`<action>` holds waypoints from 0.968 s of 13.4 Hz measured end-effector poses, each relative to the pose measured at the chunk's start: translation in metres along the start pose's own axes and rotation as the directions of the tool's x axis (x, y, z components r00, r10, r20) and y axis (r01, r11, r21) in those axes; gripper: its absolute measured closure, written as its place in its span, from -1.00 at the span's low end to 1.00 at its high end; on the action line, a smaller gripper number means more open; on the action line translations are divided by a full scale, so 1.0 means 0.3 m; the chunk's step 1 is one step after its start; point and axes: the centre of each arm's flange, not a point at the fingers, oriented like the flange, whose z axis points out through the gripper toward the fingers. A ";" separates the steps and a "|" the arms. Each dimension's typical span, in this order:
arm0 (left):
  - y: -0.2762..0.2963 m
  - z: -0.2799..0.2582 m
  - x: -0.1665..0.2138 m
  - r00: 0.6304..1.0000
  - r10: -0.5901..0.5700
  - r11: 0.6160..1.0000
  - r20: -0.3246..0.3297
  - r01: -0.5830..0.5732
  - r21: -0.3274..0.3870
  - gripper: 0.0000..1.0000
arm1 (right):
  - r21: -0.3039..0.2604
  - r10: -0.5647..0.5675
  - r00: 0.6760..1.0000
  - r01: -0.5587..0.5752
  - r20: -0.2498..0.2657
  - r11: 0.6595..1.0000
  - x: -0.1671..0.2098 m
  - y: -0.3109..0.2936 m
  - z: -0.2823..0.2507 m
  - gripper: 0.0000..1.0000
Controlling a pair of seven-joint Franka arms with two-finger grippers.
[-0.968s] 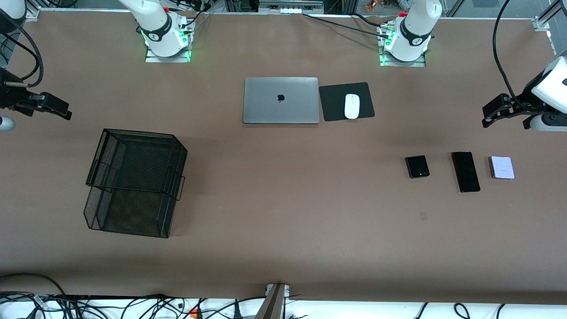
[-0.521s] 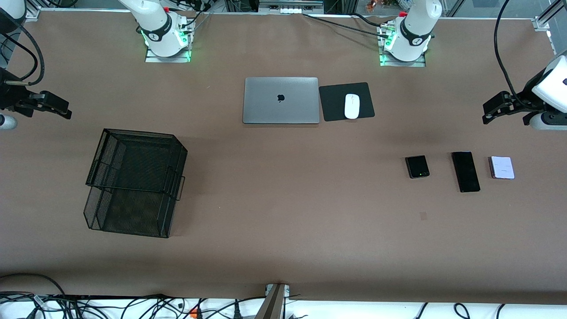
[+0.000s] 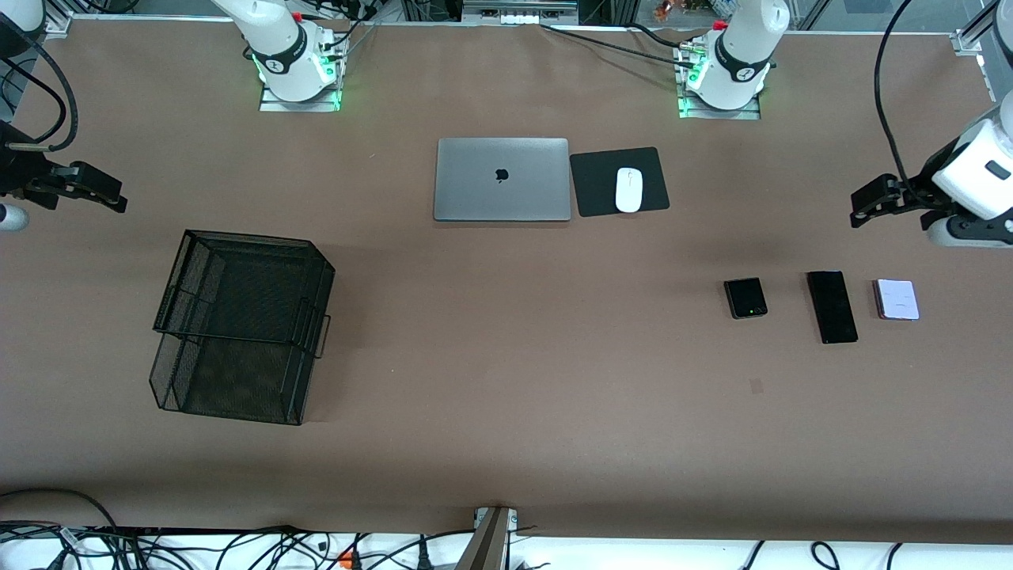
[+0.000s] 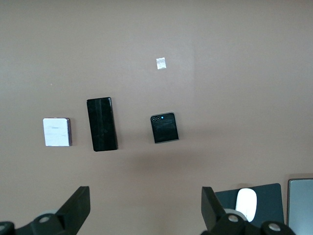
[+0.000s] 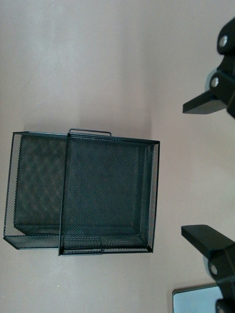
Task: Place phones with both arms
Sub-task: 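Move the left gripper over the small black flip phone, then lower the left gripper and grasp the small black flip phone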
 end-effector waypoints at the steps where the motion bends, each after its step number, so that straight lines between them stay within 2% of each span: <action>1: 0.003 0.013 0.003 1.000 0.001 1.000 0.014 -0.001 0.000 -1.00 | 0.000 0.000 1.000 0.000 -0.001 1.000 0.000 0.000 -0.002 -1.00; 4: -0.022 0.107 0.017 0.995 -0.010 1.000 0.096 0.011 -0.002 -1.00 | 0.000 0.000 1.000 0.000 -0.003 1.000 0.001 0.000 -0.005 -1.00; 7: -0.034 0.349 0.111 0.988 -0.016 1.000 0.155 0.017 -0.003 -1.00 | 0.000 -0.001 1.000 0.001 -0.003 1.000 0.001 -0.001 -0.005 -1.00; 11: -0.035 0.789 0.193 0.990 -0.016 1.000 0.138 0.017 -0.006 -1.00 | 0.000 -0.002 1.000 0.002 -0.003 1.000 0.001 -0.003 -0.005 -1.00; 13: -0.034 1.003 0.149 0.997 -0.026 1.000 0.076 0.027 -0.009 -1.00 | 0.000 -0.002 1.000 0.002 -0.003 1.000 0.001 -0.003 -0.005 -1.00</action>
